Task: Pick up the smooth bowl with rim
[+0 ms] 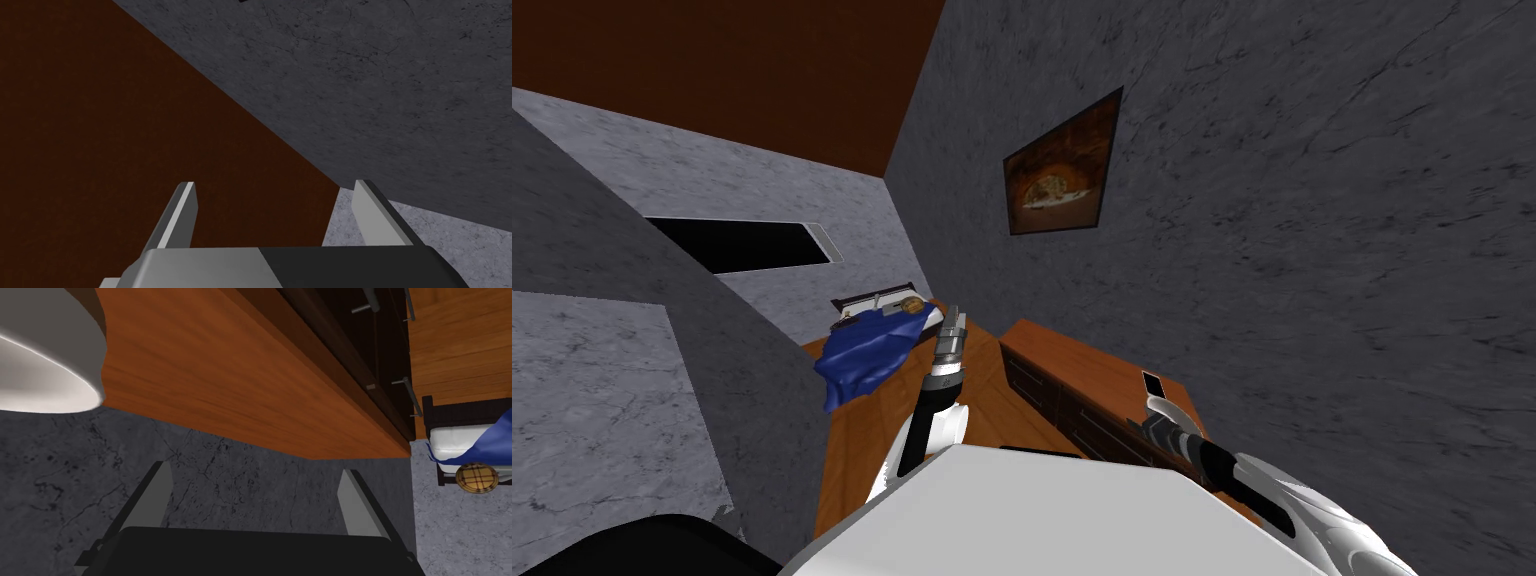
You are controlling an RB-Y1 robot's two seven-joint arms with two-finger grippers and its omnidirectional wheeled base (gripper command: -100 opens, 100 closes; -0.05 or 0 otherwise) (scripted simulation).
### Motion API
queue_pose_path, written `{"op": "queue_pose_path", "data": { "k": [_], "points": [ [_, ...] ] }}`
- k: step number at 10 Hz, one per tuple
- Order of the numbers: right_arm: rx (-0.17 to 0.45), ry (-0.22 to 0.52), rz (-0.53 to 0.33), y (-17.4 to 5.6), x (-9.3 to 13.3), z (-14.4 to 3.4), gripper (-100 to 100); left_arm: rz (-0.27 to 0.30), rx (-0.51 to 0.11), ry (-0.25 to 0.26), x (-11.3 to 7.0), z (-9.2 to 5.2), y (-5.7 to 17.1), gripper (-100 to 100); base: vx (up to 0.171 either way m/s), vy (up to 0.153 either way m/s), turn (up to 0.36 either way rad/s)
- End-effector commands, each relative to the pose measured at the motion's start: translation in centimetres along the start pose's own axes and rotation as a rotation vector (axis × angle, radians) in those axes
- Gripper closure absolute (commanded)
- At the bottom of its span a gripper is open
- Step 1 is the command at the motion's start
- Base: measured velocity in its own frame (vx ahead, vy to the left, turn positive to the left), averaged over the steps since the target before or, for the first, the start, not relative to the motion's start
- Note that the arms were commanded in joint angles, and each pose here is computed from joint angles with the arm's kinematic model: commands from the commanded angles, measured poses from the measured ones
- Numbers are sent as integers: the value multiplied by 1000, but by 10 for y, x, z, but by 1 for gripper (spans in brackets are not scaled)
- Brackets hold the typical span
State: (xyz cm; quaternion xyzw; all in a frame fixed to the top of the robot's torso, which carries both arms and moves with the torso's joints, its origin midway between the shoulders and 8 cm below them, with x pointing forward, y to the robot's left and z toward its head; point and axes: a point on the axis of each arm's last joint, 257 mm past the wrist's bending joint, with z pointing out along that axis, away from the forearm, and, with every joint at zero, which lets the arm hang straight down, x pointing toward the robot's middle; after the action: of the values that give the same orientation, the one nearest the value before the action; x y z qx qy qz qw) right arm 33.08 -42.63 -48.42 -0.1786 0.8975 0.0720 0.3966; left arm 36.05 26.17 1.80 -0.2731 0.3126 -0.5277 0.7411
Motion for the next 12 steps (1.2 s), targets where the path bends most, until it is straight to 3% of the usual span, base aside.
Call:
{"op": "queue_pose_path", "data": {
  "k": [1,2,4,7,12],
  "points": [
    [23,69,-43,-17,27,-14,-100,0,0,0,0,0,0,0,7,41,137],
    [40,122,-79,-32,47,-26,-100,0,0,0,0,0,0,0,18,44,199],
    [40,122,-79,-32,47,-26,-100,0,0,0,0,0,0,0,12,17,19],
    [63,214,-145,-57,78,-50,-100,0,0,0,0,0,0,0,5,23,106],
    [80,267,-170,-72,95,-66,-100,0,0,0,0,0,0,0,8,14,37]
  ]
}}
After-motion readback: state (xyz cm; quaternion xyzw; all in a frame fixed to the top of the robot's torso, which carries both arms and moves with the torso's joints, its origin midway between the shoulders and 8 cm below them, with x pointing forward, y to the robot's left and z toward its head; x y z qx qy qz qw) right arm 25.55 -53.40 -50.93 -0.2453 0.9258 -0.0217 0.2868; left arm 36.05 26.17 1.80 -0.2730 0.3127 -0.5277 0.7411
